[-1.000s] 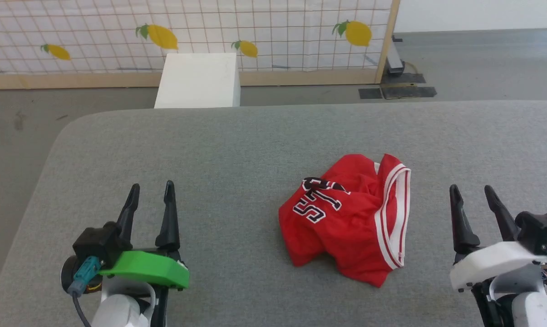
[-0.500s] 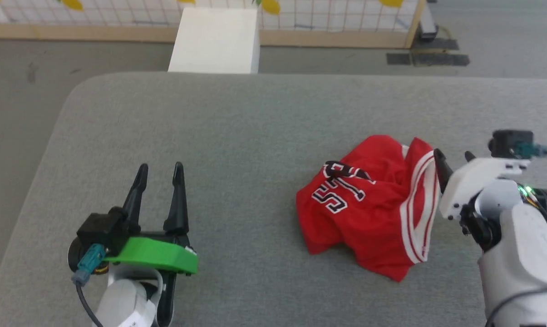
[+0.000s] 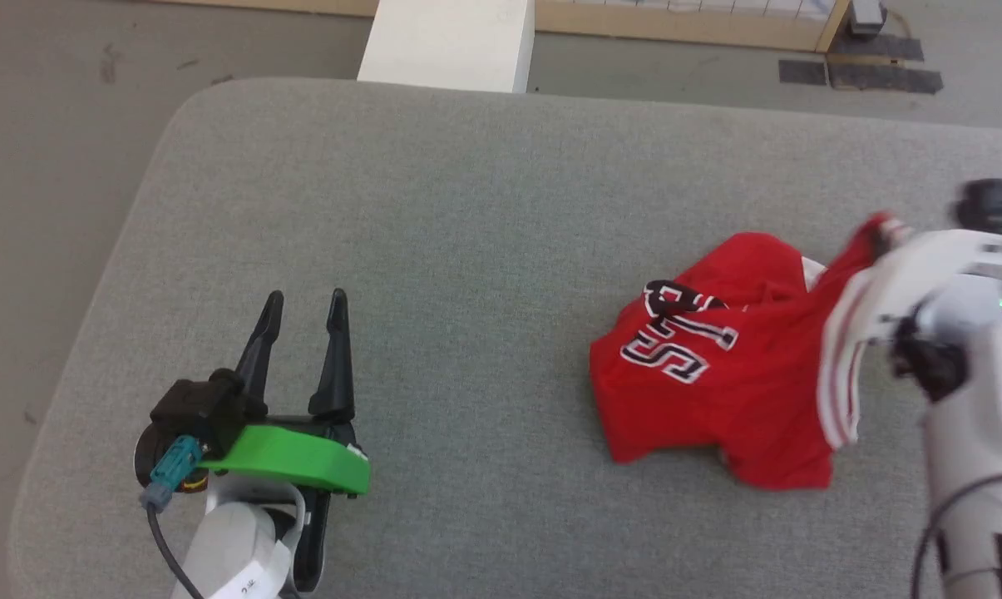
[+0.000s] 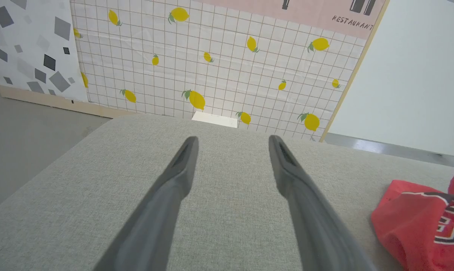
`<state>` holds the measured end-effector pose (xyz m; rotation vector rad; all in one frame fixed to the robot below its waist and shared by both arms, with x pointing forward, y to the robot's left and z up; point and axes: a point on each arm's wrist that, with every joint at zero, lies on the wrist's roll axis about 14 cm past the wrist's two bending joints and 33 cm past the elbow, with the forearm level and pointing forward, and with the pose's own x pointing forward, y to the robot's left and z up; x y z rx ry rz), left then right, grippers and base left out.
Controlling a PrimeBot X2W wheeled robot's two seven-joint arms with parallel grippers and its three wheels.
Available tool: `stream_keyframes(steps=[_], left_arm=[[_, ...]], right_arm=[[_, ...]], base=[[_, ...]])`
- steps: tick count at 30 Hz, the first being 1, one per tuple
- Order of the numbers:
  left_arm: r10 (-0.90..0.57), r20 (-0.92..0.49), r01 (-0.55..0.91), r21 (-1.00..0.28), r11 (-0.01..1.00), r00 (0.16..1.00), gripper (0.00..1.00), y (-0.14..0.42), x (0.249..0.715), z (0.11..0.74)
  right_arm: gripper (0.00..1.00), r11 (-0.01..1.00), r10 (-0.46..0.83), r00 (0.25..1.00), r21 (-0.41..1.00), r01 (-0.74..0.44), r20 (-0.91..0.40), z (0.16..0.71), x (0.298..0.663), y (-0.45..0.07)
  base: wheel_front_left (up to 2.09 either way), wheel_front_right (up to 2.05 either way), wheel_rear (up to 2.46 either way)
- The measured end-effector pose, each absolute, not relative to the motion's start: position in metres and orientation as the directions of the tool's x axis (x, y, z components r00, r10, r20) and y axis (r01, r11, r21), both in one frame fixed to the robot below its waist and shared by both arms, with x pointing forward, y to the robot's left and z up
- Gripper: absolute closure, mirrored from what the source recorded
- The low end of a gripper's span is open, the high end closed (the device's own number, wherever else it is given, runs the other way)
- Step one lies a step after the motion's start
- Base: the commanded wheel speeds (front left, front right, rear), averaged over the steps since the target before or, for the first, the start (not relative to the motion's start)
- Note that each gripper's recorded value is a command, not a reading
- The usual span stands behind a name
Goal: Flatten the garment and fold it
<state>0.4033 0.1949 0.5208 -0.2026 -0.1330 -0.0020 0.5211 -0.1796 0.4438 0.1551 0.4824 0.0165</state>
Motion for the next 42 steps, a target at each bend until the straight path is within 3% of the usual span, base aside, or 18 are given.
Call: stream_keyframes(steps=[5,8,12,13,14,19,23,28,36,42], left_arm=[[0.003,0.145,0.027,-0.206,0.978,0.989,0.00,0.191,0.397,0.526],[-0.022,0.154,0.055,-0.209,0.976,0.988,0.00,0.182,0.396,0.529],[-0.062,0.171,0.098,-0.211,0.973,0.983,0.00,0.169,0.398,0.534],[-0.069,0.173,0.106,-0.212,0.972,0.983,0.00,0.166,0.398,0.535],[-0.075,0.173,0.111,-0.213,0.971,0.982,0.00,0.164,0.397,0.535],[-0.095,0.176,0.132,-0.215,0.968,0.980,0.00,0.157,0.397,0.536],[-0.098,0.181,0.136,-0.215,0.967,0.979,0.00,0.156,0.397,0.538],[-0.099,0.178,0.137,-0.216,0.967,0.979,0.00,0.156,0.399,0.536],[-0.101,0.159,0.135,-0.219,0.966,0.982,0.00,0.156,0.402,0.529],[-0.108,0.150,0.140,-0.218,0.966,0.983,0.00,0.154,0.409,0.525]], right_arm=[[1.00,0.974,-0.159,0.935,0.103,0.200,-0.316,0.473,0.497,-0.260],[1.00,0.928,-0.328,0.886,0.064,0.367,-0.328,0.466,0.452,-0.319],[1.00,0.859,-0.451,0.793,0.042,0.510,-0.409,0.445,0.396,-0.360],[0.65,0.846,-0.466,0.775,0.043,0.532,-0.426,0.440,0.384,-0.365],[0.00,0.837,-0.475,0.763,0.041,0.545,-0.439,0.436,0.375,-0.367],[0.00,0.823,-0.510,0.779,0.056,0.565,-0.364,0.448,0.354,-0.376],[0.00,0.907,-0.388,0.900,0.092,0.411,-0.199,0.473,0.373,-0.334],[0.00,0.962,-0.194,0.967,0.162,0.220,-0.163,0.474,0.381,-0.268],[0.00,0.986,-0.059,0.963,0.136,0.097,-0.263,0.468,0.404,-0.228],[0.00,0.998,-0.007,0.892,0.059,0.038,-0.451,0.442,0.435,-0.207]], base=[[0.00,0.00,0.00],[0.00,0.00,0.00],[0.00,0.00,0.00],[0.00,0.00,0.00],[0.00,0.00,0.00],[0.00,0.00,0.00],[0.00,0.00,0.00],[0.00,0.00,0.00],[0.00,0.00,0.00],[0.00,0.00,0.00]])
